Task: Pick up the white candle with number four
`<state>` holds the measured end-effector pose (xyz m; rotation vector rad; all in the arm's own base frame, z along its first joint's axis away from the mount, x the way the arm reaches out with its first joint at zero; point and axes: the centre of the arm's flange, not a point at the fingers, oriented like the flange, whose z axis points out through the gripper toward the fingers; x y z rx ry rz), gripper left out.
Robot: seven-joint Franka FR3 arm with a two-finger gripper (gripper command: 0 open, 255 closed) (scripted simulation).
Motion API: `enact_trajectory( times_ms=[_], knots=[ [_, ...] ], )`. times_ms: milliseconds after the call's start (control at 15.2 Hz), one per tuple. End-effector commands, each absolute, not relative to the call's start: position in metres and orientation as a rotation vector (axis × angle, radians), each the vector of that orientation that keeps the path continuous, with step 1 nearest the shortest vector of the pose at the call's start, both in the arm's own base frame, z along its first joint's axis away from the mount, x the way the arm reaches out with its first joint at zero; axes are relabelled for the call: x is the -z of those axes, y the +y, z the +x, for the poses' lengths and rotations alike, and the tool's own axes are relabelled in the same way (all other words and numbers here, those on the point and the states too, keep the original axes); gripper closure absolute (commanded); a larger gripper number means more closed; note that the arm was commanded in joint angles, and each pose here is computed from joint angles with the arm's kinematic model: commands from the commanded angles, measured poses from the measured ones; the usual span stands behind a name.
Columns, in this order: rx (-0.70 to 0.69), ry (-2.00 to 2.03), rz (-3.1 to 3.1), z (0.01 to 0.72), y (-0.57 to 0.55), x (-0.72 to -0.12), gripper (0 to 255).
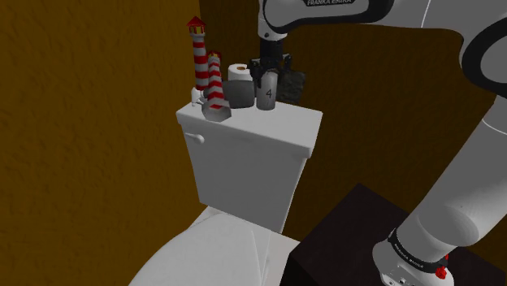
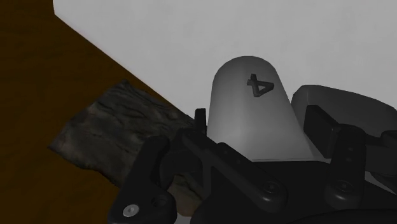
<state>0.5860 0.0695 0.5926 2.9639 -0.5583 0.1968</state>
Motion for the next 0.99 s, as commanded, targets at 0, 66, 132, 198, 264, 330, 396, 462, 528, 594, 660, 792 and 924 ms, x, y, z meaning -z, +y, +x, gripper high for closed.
enact_trajectory(
  times_ms=[0, 66, 132, 198, 264, 330, 396, 462, 528, 594, 660, 792, 924],
  knots=[
    [-0.197, -0.559, 2.964, 0.587, 0.069, -0.602, 255],
    [-0.197, -0.559, 2.964, 0.587, 0.069, -0.608, 255],
    [-0.197, -0.559, 2.964, 0.587, 0.069, -0.613, 255],
    [-0.197, -0.559, 2.964, 0.587, 0.069, -0.618, 255],
    [-0.197, -0.559, 2.964, 0.587, 0.069, -0.624, 255],
    [-0.197, -0.559, 2.964, 0.587, 0.069, -0.629, 255],
    [-0.197, -0.559, 2.964, 0.587, 0.069, -0.634, 255],
    [-0.197, -0.559, 2.964, 0.587, 0.069, -0.639, 255],
    [-0.197, -0.559, 2.964, 0.587, 0.069, -0.645, 255],
    [-0.197, -0.559, 2.964, 0.587, 0.069, -0.650, 255],
    [-0.197, -0.559, 2.964, 0.587, 0.069, -0.655, 255],
    [-0.197, -0.559, 2.964, 0.587, 0.069, -0.666, 255],
    [-0.197, -0.559, 2.964, 0.587, 0.069, -0.667, 255]
  ],
)
